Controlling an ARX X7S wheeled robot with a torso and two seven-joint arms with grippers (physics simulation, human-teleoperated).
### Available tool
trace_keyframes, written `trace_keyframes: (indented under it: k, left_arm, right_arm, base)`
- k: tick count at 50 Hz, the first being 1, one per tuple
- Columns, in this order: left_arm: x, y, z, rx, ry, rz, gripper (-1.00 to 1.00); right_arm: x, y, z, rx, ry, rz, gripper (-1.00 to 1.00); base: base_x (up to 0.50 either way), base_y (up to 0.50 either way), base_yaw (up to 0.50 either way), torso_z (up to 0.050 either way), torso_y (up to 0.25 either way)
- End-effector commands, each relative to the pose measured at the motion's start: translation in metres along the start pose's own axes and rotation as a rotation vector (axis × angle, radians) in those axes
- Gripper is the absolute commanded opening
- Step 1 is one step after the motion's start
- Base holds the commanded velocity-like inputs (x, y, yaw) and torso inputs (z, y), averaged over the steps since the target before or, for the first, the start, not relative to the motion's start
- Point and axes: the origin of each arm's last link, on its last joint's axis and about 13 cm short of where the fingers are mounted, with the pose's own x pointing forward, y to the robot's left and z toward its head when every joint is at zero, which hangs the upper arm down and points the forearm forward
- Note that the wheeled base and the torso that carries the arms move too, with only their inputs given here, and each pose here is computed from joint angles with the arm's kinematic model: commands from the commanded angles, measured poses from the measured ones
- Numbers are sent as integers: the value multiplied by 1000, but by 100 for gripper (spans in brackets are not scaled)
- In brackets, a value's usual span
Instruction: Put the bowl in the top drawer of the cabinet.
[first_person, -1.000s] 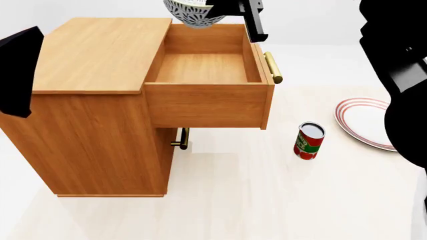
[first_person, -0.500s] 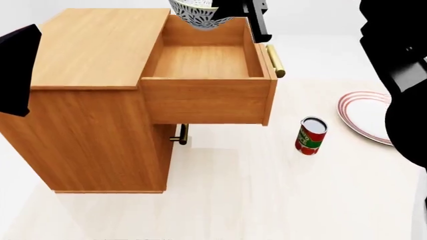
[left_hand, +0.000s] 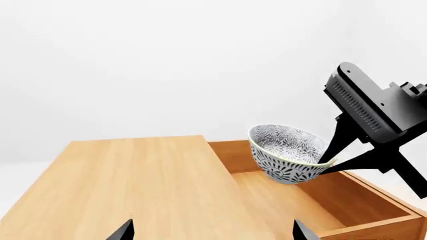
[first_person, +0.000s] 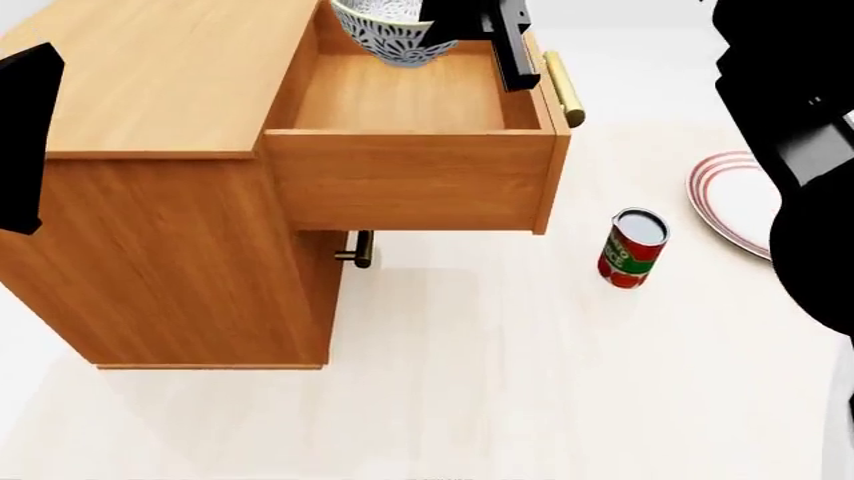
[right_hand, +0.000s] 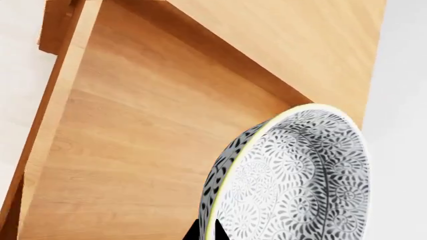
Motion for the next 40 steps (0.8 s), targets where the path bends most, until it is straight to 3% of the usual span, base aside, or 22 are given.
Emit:
trace_keyframes:
  k: [1, 25, 26, 40]
  left_arm:
    - [0, 1, -1, -1, -6, 3, 100]
    - [-4, 0, 2, -1, -13, 3, 100]
    - [-4, 0, 2, -1, -13, 2, 100]
    - [-2, 1, 0, -2, -17, 1, 100]
  right_arm:
    - [-3, -1, 3, -13, -4, -14, -100]
    - [-5, -2, 3, -9, 2, -24, -100]
    - [-5, -2, 3, -7, 2, -23, 100]
    - [-6, -2, 2, 7, 12, -14, 100]
  base:
    - [0, 0, 0, 0, -105]
    - [0, 0, 0, 0, -92]
    - [0, 0, 0, 0, 0]
    - [0, 0, 0, 0, 0]
